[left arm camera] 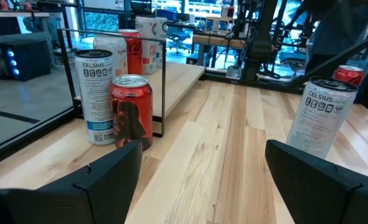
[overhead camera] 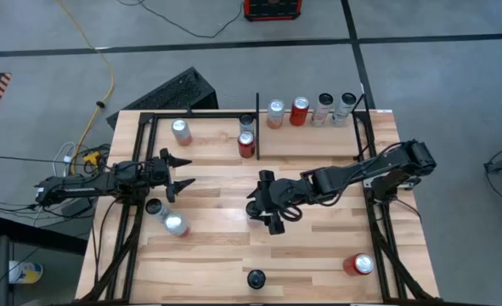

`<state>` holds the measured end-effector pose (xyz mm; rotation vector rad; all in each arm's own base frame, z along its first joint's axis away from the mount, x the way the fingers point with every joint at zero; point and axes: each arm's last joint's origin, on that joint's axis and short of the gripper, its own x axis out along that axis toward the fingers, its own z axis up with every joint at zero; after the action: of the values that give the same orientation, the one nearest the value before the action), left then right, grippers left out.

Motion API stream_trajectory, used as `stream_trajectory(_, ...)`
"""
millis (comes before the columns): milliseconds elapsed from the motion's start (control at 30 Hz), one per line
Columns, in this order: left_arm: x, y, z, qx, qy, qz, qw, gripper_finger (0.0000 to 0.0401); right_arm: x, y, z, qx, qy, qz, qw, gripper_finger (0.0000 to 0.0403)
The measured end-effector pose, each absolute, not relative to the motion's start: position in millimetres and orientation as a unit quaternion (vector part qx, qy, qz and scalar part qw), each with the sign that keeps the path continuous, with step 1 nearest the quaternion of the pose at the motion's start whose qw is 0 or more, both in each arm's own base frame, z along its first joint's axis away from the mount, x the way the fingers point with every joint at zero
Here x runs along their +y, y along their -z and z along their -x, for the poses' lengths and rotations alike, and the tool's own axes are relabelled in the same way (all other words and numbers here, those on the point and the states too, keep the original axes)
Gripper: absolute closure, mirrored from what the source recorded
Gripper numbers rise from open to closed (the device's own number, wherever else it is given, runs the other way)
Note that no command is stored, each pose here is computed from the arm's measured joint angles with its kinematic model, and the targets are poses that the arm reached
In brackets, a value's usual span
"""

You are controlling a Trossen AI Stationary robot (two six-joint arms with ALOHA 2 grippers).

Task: Place canned beverage on shelf
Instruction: Put the black blue soda can on the shelf

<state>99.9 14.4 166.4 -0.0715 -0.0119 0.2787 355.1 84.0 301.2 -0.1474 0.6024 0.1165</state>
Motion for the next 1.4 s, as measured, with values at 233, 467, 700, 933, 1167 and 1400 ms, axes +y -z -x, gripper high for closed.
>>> stream_trajectory(233,14,-166,-100,-0.006,-0.139,0.036,0.990,0.0074,84,-298,-359,0.293,-0.057,0.085,0.950,0.0048)
stream_trajectory(467,14,-166,-100,-0.006,-0.139,0.036,0.990,0.0074,84,-298,-359,0.294,-0.061,0.095,0.949,0.0040)
stream_trajectory(700,14,-166,-100,-0.006,-0.139,0.036,0.990,0.0074,84,-298,-359,0.294,-0.062,0.098,0.949,0.0039)
stream_trajectory(933,14,-166,-100,-0.006,-0.139,0.036,0.990,0.0074,84,-312,-360,0.284,-0.063,0.102,0.951,0.0039)
stream_trajectory(1167,14,-166,-100,-0.006,-0.139,0.036,0.990,0.0074,75,-341,-359,0.297,-0.039,0.058,0.952,0.0039)
stream_trajectory(1400,14,-166,-100,-0.006,-0.139,0.036,0.990,0.0074,53,-352,-360,0.301,0.047,0.082,0.949,0.0043)
